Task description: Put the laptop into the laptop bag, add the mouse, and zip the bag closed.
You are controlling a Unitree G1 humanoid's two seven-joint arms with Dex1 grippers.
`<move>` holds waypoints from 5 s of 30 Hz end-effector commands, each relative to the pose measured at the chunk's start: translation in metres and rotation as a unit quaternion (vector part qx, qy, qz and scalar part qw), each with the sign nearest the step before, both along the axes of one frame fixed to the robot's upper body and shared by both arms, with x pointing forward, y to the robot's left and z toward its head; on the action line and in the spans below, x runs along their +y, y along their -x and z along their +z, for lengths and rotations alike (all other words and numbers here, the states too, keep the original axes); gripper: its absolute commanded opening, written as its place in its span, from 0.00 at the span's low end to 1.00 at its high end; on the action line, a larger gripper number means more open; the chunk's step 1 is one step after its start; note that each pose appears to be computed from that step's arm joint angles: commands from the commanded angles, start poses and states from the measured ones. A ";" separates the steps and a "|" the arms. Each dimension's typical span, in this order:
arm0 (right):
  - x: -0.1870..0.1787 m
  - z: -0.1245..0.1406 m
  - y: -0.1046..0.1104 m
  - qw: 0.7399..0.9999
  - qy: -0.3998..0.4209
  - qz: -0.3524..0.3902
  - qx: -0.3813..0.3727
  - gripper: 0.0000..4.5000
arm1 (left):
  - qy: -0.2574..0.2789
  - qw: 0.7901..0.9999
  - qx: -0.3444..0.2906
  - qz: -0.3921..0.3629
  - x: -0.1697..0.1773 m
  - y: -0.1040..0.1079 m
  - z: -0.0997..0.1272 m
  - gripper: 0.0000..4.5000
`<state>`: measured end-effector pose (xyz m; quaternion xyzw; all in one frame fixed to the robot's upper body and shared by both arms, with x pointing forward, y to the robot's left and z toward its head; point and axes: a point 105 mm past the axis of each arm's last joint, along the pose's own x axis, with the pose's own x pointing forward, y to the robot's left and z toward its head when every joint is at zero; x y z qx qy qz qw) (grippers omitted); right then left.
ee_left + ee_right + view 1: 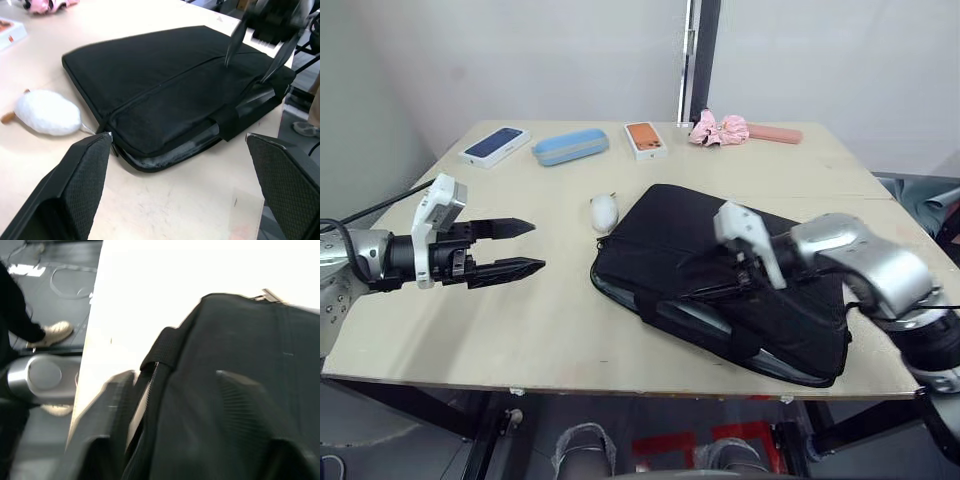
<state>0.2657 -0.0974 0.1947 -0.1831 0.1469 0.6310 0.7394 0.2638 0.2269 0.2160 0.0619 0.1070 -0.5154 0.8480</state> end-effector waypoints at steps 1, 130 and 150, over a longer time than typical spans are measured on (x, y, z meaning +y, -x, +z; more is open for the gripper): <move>-0.033 0.031 0.018 0.998 -0.042 -0.038 0.031 0.97 | 0.013 1.000 0.018 0.017 0.004 -0.009 0.002 1.00; -0.108 -0.053 -0.015 0.943 -0.075 -0.228 0.232 1.00 | 0.016 0.966 0.251 0.058 -0.010 -0.019 -0.074 0.65; -0.158 0.007 0.029 0.978 0.024 -0.206 0.040 1.00 | -0.076 0.996 0.048 -0.008 0.031 -0.005 0.008 0.99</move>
